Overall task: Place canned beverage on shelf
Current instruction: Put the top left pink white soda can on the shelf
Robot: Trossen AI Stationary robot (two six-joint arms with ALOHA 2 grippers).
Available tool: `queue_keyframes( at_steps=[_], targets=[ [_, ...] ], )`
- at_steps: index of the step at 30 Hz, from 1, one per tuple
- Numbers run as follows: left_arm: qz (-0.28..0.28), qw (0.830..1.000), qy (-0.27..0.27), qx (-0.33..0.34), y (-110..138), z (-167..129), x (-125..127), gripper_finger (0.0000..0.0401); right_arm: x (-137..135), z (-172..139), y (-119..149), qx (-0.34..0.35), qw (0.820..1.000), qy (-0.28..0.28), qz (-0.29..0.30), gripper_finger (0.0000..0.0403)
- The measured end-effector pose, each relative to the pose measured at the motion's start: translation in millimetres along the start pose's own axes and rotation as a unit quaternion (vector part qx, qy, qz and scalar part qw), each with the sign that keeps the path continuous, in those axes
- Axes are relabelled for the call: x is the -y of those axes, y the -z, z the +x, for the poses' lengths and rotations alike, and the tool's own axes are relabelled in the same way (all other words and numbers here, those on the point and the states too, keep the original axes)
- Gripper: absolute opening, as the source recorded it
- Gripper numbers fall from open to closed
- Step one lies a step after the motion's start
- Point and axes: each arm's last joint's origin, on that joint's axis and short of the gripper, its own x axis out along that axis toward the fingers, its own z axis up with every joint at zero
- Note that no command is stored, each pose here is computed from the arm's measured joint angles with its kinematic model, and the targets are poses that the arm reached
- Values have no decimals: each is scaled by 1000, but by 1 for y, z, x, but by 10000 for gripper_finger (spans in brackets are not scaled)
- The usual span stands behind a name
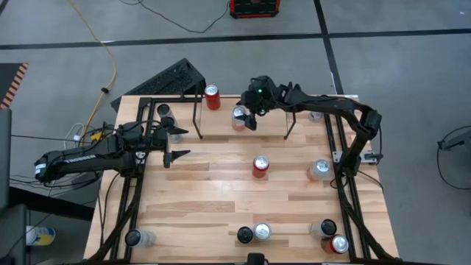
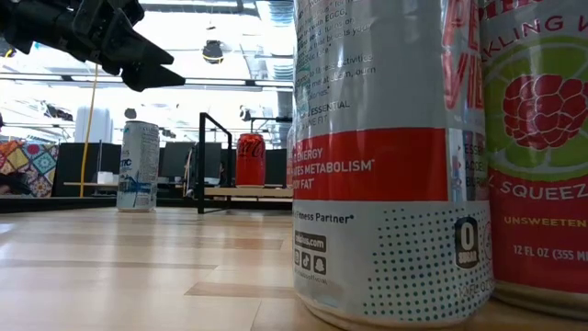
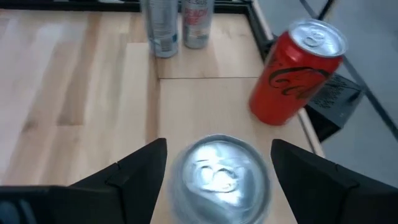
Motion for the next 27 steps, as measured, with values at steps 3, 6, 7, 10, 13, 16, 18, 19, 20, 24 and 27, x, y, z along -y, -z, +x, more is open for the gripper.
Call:
queue_keyframes(
  at_steps=[3, 6, 7, 10, 13, 16, 18, 19, 20, 24, 27],
  targets=[
    [0, 1000, 0, 0, 0, 0, 0, 369, 1, 10, 8, -15, 1000, -2, 6, 318],
    [-1, 1000, 0, -2, 0, 0, 0, 369, 3, 18, 12, -23, 1000, 4, 11, 318],
    [-1, 1000, 0, -3, 1, 0, 0, 369, 4, 21, 13, -23, 1000, 4, 13, 318],
    [-1, 1000, 0, -6, 1, 0, 0, 369, 4, 23, 14, -23, 999, 5, 24, 318],
    [1, 1000, 0, -5, 1, 0, 0, 369, 4, 24, 14, -22, 999, 8, 38, 318],
    [2, 1000, 0, -5, 1, 0, 0, 369, 4, 21, 13, -22, 996, 26, 78, 318],
    [3, 1000, 0, -5, 1, 0, 0, 369, 4, 20, 11, -22, 993, 47, 109, 318],
    [3, 1000, 0, -5, 1, 0, 0, 369, 3, 19, 11, -24, 990, 58, 123, 318],
    [4, 1000, 0, -5, 1, 0, 0, 369, 2, 19, 11, -26, 989, 68, 133, 318],
    [4, 1000, 0, -5, 1, 0, 0, 369, -3, 20, 9, -26, 980, 102, 170, 318],
    [4, 1000, 0, -5, 1, 0, 0, 369, -10, 22, 7, -23, 972, 131, 195, 318]
  ],
)
